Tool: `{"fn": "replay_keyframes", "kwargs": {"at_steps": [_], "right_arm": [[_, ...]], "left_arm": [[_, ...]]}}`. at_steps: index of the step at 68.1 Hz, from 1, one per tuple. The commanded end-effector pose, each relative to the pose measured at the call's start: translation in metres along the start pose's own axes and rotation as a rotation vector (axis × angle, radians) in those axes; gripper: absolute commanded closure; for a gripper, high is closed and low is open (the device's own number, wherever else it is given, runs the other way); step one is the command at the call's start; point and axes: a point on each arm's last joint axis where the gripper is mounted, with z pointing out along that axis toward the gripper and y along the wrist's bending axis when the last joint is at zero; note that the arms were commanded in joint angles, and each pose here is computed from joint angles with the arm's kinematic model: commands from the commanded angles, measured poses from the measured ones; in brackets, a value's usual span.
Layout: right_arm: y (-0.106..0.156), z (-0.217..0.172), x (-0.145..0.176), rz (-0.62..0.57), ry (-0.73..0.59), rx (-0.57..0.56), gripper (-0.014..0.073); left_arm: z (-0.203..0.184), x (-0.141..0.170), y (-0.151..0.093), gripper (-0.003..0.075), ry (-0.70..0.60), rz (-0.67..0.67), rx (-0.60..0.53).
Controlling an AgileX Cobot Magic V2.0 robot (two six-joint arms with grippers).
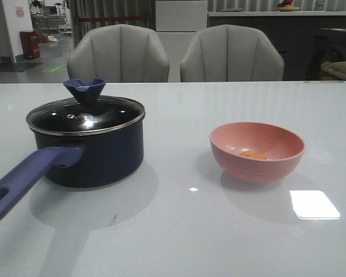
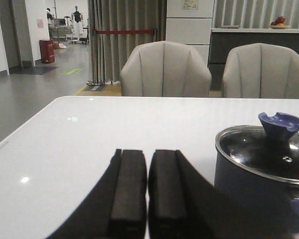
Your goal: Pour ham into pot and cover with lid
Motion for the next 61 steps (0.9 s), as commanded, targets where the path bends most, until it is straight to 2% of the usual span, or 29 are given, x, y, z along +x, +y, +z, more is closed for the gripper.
{"fn": "replay_keyframes", "kwargs": {"at_steps": [1, 42, 52, 61], "right_arm": [[0.0, -0.002, -0.011, -0.012, -0.11, 0.007, 0.0446], [0.0, -0.002, -0.011, -0.012, -0.11, 0.007, 0.0446], [0.0, -0.002, -0.011, -0.012, -0.11, 0.007, 0.0446], [0.0, -0.002, -0.011, -0.012, -0.11, 0.007, 0.0446]], "left_arm": [[-0.001, -0.001, 0.0, 0.0587, -0.076, -0.008, 0.003], [-0.001, -0.002, 0.0, 0.0587, -0.082, -0.008, 0.003], [-0.002, -0.008, 0.0, 0.0587, -0.153, -0.008, 0.007], [-0.006, -0.027, -0.001, 0.0587, -0.329, -0.008, 0.015]]}}
